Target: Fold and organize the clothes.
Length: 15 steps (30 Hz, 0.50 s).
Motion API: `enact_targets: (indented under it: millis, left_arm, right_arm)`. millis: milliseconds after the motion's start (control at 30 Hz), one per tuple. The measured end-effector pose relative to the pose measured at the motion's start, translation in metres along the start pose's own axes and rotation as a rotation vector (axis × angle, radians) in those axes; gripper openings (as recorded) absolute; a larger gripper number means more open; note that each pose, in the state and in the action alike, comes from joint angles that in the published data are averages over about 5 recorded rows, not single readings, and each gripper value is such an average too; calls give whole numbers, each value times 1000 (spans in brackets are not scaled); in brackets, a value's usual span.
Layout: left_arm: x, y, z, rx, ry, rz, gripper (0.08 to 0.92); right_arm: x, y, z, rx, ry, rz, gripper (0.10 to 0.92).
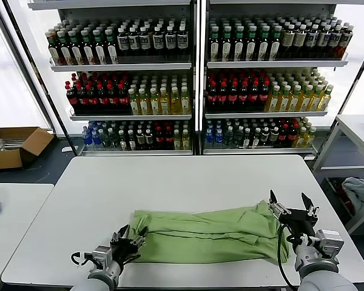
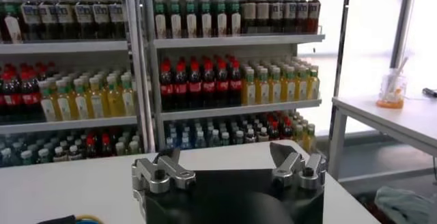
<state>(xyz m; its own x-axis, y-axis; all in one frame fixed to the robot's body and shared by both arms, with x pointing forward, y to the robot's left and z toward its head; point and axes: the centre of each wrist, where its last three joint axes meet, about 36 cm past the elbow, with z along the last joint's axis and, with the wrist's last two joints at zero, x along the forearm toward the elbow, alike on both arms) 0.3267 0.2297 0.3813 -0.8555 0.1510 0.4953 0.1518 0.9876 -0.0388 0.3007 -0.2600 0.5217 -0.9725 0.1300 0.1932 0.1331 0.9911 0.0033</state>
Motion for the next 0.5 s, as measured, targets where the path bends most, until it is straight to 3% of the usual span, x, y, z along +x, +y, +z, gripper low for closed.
enact_targets:
  millis: [500]
  left_arm:
    - [-2, 5, 6, 30, 9, -6, 175]
  right_arm:
    - [3, -3, -6, -1, -20, 7, 823]
